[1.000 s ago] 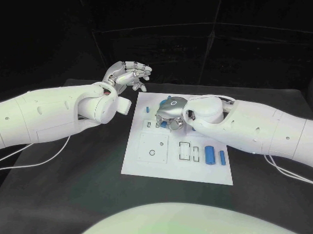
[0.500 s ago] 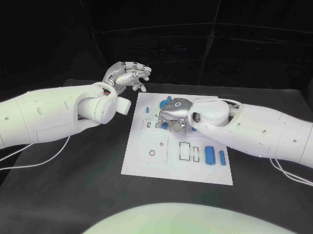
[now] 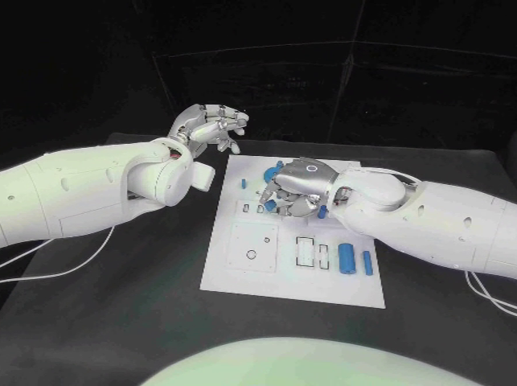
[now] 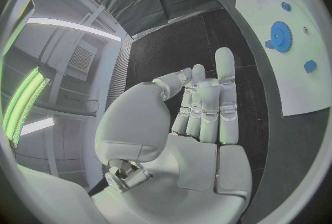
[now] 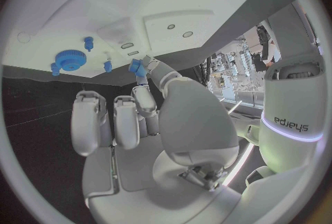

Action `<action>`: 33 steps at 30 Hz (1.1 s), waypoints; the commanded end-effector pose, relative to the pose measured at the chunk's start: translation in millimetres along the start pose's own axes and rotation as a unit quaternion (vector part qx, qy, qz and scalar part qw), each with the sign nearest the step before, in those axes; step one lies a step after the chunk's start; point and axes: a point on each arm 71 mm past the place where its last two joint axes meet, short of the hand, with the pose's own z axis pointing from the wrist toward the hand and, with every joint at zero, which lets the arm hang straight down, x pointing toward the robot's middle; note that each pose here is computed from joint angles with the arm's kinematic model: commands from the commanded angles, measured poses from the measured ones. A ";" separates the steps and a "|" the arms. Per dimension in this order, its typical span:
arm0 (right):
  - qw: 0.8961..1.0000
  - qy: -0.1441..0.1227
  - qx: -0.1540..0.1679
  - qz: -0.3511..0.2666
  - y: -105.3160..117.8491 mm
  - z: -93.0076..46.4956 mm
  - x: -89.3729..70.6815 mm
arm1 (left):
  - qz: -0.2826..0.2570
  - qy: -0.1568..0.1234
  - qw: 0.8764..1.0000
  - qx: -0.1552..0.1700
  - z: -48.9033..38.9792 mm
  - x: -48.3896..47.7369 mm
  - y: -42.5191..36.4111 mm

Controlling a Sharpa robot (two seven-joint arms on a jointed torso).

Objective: Assemble the parts on the task board

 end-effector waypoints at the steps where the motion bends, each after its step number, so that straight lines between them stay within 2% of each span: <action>1: 0.996 -0.068 -0.002 0.062 0.4 -6.4 -12.2 | -0.005 0.012 1.000 -0.001 0.1 0.3 0.9; 10: 0.970 -0.141 0.046 0.192 -9.5 -39.0 -27.5 | -0.038 0.034 0.999 -0.011 -4.8 4.2 17.6; 13: 0.958 -0.163 0.058 0.227 -10.3 -50.6 -31.6 | -0.061 0.045 0.997 -0.016 -7.4 9.3 25.2; 18: 0.944 -0.185 0.068 0.264 -8.4 -62.7 -35.7 | -0.087 0.066 0.994 -0.025 -10.2 17.7 34.4; 25: 0.930 -0.207 0.072 0.296 -3.1 -73.2 -40.2 | -0.133 0.105 0.984 -0.046 -13.2 37.6 47.6; 33: 0.925 -0.219 0.072 0.303 -1.5 -76.1 -42.0 | -0.175 0.164 0.969 -0.066 -16.1 62.2 53.1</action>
